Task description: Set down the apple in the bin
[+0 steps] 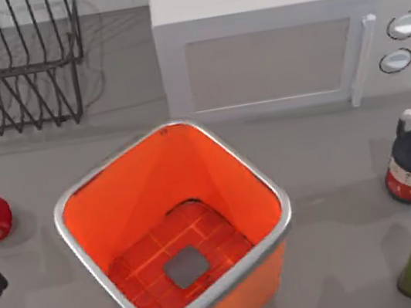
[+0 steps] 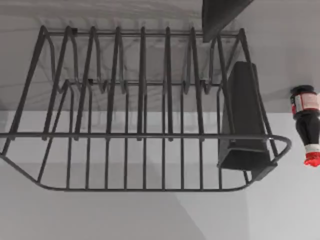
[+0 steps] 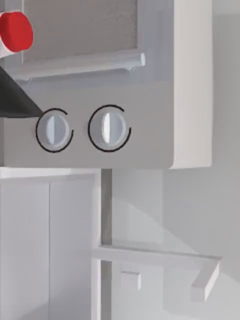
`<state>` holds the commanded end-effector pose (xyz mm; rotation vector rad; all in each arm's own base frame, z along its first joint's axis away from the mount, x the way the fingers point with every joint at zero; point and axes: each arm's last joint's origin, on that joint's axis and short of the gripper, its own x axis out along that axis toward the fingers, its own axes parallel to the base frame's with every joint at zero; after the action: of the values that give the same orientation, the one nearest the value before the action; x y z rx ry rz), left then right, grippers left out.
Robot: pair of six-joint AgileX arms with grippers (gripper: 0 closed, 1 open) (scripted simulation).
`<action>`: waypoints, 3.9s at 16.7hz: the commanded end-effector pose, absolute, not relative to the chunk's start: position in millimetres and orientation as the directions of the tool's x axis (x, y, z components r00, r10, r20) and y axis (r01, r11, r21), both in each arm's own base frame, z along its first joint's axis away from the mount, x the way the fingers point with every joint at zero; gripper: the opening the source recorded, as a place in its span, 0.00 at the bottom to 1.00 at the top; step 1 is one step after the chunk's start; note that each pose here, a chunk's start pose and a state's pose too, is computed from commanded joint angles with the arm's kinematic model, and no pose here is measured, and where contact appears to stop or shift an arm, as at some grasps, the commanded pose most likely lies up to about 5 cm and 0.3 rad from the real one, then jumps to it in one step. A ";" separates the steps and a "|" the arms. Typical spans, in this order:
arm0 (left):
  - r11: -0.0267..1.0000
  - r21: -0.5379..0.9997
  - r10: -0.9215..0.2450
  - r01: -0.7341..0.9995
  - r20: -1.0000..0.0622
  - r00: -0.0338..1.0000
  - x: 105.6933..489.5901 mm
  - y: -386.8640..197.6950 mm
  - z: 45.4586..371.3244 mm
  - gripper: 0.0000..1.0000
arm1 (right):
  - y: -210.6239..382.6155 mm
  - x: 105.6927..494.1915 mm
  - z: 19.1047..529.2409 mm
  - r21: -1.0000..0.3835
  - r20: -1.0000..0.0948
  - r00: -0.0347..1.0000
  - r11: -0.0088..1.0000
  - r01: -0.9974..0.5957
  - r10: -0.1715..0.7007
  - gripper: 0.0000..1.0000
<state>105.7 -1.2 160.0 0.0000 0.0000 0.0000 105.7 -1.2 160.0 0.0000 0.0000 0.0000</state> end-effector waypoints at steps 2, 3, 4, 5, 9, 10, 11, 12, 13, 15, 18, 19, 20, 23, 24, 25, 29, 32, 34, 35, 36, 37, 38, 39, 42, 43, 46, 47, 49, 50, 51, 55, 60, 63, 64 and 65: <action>1.000 0.000 0.000 0.000 0.000 1.000 105.7 -1.2 160.0 1.00 | -1.2 105.7 160.0 0.000 0.000 1.000 1.000 0.000 0.000 1.00; 1.000 0.008 0.002 -0.002 -0.006 1.000 105.8 -1.1 161.8 1.00 | -1.2 105.7 160.0 0.000 0.000 1.000 1.000 0.000 0.000 1.00; 1.000 0.025 0.006 -0.005 -0.019 1.000 106.0 -0.9 165.4 1.00 | -1.2 105.7 160.0 0.000 0.000 1.000 1.000 0.000 0.000 1.00; 0.999 0.050 0.009 -0.007 -0.038 0.999 106.5 -0.8 170.9 1.00 | -1.2 105.7 160.0 0.000 0.000 1.000 1.000 0.000 0.000 1.00; 0.974 0.226 0.011 0.028 -0.172 0.985 116.5 -1.1 208.1 1.00 | -1.2 105.7 160.0 0.000 0.000 1.000 1.000 0.000 0.000 1.00; 0.958 0.281 0.007 0.056 -0.217 0.976 122.2 -1.7 219.7 1.00 | -1.2 105.7 160.0 0.000 0.000 1.000 1.000 0.000 0.000 1.00; 0.937 0.336 0.000 0.092 -0.265 0.964 129.6 -2.4 231.7 1.00 | -1.2 105.7 160.0 0.000 0.000 1.000 1.000 0.000 0.000 1.00; 0.911 0.390 -0.008 0.137 -0.316 0.949 138.8 -3.3 243.4 1.00 | -1.2 105.7 160.0 0.000 0.000 1.000 1.000 0.000 0.000 1.00; 0.878 0.439 -0.017 0.190 -0.369 0.929 149.8 -4.5 254.7 1.00 | -1.2 105.7 160.0 0.000 0.000 1.000 1.000 0.000 0.000 1.00; 0.796 0.518 -0.034 0.313 -0.478 0.878 176.8 -6.9 274.1 1.00 | -1.2 105.7 160.0 0.000 0.000 1.000 1.000 0.000 0.000 1.00; 0.647 0.557 -0.054 0.520 -0.647 0.760 226.4 -9.1 288.2 1.00 | -1.2 105.7 160.0 0.000 0.000 1.000 1.000 0.000 0.000 1.00; 0.597 0.545 -0.058 0.589 -0.702 0.709 244.0 -8.8 287.8 1.00 | -1.2 105.7 160.0 0.000 0.000 1.000 1.000 0.000 0.000 1.00; 0.550 0.520 -0.061 0.654 -0.755 0.653 261.3 -7.7 284.9 1.00 | -1.2 105.7 160.0 0.000 0.000 1.000 1.000 0.000 0.000 1.00; 0.433 0.385 -0.066 0.815 -0.888 0.454 308.0 -0.3 261.7 1.00 | -1.2 105.7 160.0 0.000 0.000 1.000 1.000 0.000 0.000 1.00; 0.405 0.325 -0.068 0.855 -0.922 0.382 320.8 3.3 250.1 1.00 | -1.2 105.7 160.0 0.000 0.000 1.000 1.000 0.000 0.000 1.00; 0.381 0.262 -0.070 0.887 -0.948 0.310 331.9 7.1 237.5 1.00 | -1.2 105.7 160.0 0.000 0.000 1.000 1.000 0.000 0.000 1.00; 0.327 0.040 -0.079 0.944 -0.994 0.070 357.2 21.3 191.5 1.00 | -1.2 105.7 160.0 0.000 0.000 1.000 1.000 0.000 0.000 1.00; 0.318 -0.025 -0.082 0.948 -0.997 0.001 361.0 26.2 178.3 1.00 | -1.2 105.7 160.0 0.000 0.000 1.000 1.000 0.000 0.000 1.00; 0.318 -0.025 -0.082 0.948 -0.997 0.001 361.0 26.2 178.3 1.00 | -1.2 105.7 160.0 0.000 0.000 1.000 1.000 0.000 0.000 1.00; 0.318 -0.025 -0.082 0.948 -0.997 0.001 361.0 26.2 178.3 1.00 | -1.2 105.7 160.0 0.000 0.000 1.000 1.000 0.000 0.000 1.00; 0.314 -0.024 -0.081 0.949 -0.997 0.002 360.6 24.3 178.1 1.00 | -1.2 105.7 160.0 0.000 0.000 1.000 1.000 0.000 0.000 1.00; 0.315 -0.025 -0.081 0.949 -0.997 0.001 360.6 24.4 177.0 1.00 | -1.2 105.7 160.0 0.000 0.000 1.000 1.000 0.000 0.000 1.00; 0.317 -0.027 -0.082 0.948 -0.997 -0.002 360.7 24.4 172.6 1.00 | -1.2 105.7 160.0 0.000 0.000 1.000 1.000 0.000 0.000 1.00; 0.318 -0.029 -0.082 0.948 -0.997 -0.003 361.1 24.1 165.6 1.00 | -1.2 105.7 160.0 0.000 0.000 1.000 1.000 0.000 0.000 1.00; 0.318 -0.018 -0.081 0.948 -0.997 0.008 363.1 22.3 135.8 1.00 | -1.2 105.7 160.0 0.000 0.000 1.000 1.000 0.000 0.000 1.00; 0.319 -0.016 -0.081 0.948 -0.997 0.010 363.0 21.7 125.8 1.00 | -1.2 105.7 160.0 0.000 0.000 1.000 1.000 0.000 0.000 1.00; 0.318 -0.025 -0.082 0.948 -0.997 0.001 361.1 20.5 108.6 1.00 | -1.2 105.7 160.0 0.000 0.000 1.000 1.000 0.000 0.000 1.00; 0.318 -0.025 -0.082 0.948 -0.997 0.001 361.1 20.5 108.5 1.00 | -1.2 105.7 160.0 0.000 0.000 1.000 1.000 0.000 0.000 1.00; 0.318 -0.025 -0.082 0.948 -0.997 0.001 361.1 20.5 108.5 1.00 | -1.2 105.7 160.0 0.000 0.000 1.000 1.000 0.000 0.000 1.00; 0.318 -0.025 -0.082 0.948 -0.997 0.001 361.1 20.5 108.5 0.92 | -1.2 105.7 160.0 0.000 0.000 1.000 1.000 0.000 0.000 1.00; 0.318 -0.025 -0.082 0.948 -0.997 0.001 361.1 20.5 108.5 0.85 | -1.2 105.7 160.0 0.000 0.000 1.000 1.000 0.000 0.000 1.00; 0.318 -0.025 -0.082 0.948 -0.997 0.001 361.1 20.5 108.5 0.55 | -1.2 105.7 160.0 0.000 0.000 1.000 1.000 0.000 0.000 1.00; 0.318 -0.025 -0.082 0.948 -0.997 0.001 361.1 20.5 108.5 0.17 | -1.2 105.7 160.0 0.000 0.000 1.000 1.000 0.000 0.000 1.00; 0.318 -0.025 -0.082 0.948 -0.997 0.001 361.1 20.5 108.5 0.00 | -1.2 105.7 160.0 0.000 0.000 1.000 1.000 0.000 0.000 1.00; 0.318 -0.025 -0.082 0.948 -0.997 0.001 361.1 20.5 108.5 0.00 | -1.2 105.7 160.0 0.000 0.000 1.000 1.000 0.000 0.000 1.00; 0.318 -0.025 -0.082 0.948 -0.997 0.001 361.1 20.5 108.5 0.00 | -1.2 105.7 160.0 0.000 0.000 1.000 1.000 0.000 0.000 1.00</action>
<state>361.1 20.5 108.5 0.9057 1.2949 -1.0135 105.7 -1.2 160.0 0.0000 0.0000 0.0000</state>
